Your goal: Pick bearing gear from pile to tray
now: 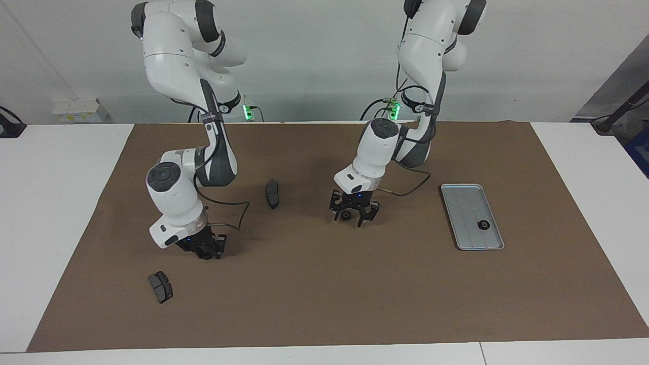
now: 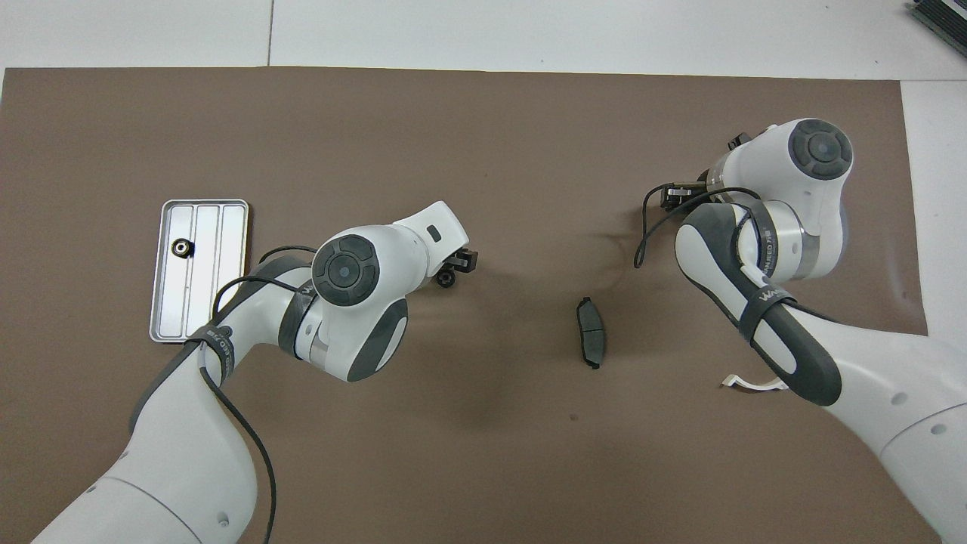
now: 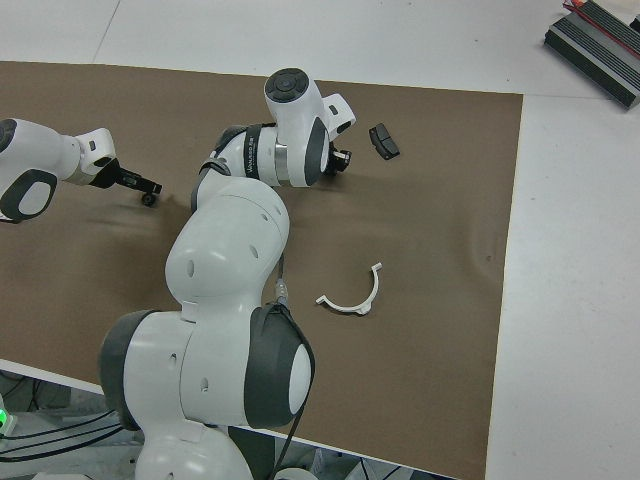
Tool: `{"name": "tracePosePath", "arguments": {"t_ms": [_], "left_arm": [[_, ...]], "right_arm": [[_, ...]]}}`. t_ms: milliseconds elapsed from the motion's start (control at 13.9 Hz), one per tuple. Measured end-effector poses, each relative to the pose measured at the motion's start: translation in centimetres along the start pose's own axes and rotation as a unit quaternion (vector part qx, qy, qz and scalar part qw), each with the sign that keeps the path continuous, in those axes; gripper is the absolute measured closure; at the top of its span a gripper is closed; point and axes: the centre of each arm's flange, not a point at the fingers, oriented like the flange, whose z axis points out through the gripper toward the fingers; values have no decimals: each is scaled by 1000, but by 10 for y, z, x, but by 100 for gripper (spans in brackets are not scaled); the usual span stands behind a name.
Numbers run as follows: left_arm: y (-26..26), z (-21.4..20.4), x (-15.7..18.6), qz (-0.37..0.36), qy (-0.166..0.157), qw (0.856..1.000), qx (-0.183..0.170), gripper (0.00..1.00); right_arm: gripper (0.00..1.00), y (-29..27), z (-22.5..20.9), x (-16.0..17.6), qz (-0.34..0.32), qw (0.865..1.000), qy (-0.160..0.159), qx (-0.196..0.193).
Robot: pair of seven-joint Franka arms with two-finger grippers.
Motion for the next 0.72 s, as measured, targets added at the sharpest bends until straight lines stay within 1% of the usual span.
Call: {"name": "tracePosePath", "arguments": {"t_ms": [72,144,216,287,359,503,575,647,719], "left_arm": [[1,2,-3,3,-4,1000,0,34],[2,3,-6,5,-9,1000,1,34],[3,5,-9,11,-15,1000,2,41],[4,6,-12,14,-20,1000,4,41],[5,5,-12,19,-25,999,5,45],[8,4,-16,27,-38,999,7,45],[10,4,-18,29,-41,999,7,49],[13,3,-19,31,-44,998,8,50],[14,3,-20,33,-48,998,8,56]], "right_arm": [[77,2,-1,1,1,1000,1,0],[77,5,-2,2,3,1000,3,0],[77,6,-5,3,5,1000,5,0],[77,6,-8,4,4,1000,7,0],[77,4,-13,4,3,1000,11,1],[77,-4,-30,6,7,1000,24,5],[77,-11,-39,6,10,1000,29,7],[77,-20,-47,5,13,999,33,9],[77,-31,-56,3,18,999,32,11]]}}
